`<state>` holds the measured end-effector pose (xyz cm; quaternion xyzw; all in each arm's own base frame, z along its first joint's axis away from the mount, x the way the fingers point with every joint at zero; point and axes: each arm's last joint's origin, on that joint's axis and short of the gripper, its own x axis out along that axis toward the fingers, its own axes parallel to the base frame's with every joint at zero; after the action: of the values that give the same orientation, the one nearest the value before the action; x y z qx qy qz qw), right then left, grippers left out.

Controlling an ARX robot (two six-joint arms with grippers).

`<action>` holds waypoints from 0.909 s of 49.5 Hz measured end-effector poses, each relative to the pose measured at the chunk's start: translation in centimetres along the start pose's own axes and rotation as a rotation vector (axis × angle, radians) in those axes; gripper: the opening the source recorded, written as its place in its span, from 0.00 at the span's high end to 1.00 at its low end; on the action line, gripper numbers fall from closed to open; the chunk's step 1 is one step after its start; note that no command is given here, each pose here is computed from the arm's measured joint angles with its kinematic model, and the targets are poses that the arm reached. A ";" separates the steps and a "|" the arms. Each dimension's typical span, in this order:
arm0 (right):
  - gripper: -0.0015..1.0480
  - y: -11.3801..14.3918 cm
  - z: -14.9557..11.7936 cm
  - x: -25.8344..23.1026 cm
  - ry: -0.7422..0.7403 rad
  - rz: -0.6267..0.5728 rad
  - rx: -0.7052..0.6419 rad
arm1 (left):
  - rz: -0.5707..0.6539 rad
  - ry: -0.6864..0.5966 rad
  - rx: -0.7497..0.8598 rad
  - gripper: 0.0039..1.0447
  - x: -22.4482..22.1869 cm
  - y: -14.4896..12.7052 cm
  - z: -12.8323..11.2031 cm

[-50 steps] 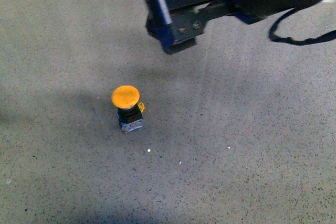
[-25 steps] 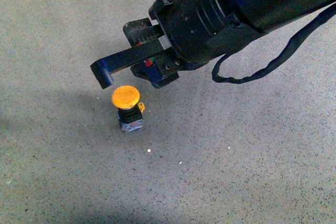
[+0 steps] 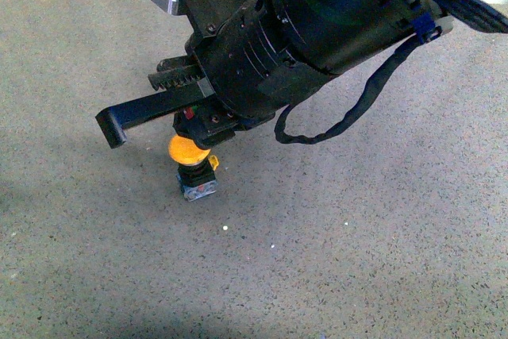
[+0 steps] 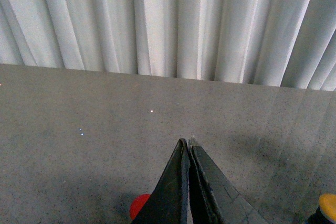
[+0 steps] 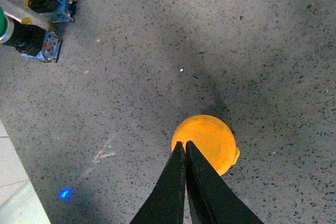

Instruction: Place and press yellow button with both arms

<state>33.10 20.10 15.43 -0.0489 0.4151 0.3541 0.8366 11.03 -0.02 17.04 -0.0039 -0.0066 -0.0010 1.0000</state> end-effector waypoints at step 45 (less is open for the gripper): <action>0.99 -1.3 -0.8 2.0 0.068 -0.025 0.054 | 0.001 0.018 0.000 0.99 -1.2 0.0 -0.4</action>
<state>34.28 19.93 13.15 -0.0434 0.4521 0.3303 0.8274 9.80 -0.01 16.64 -0.0039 0.0022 -0.0006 1.0000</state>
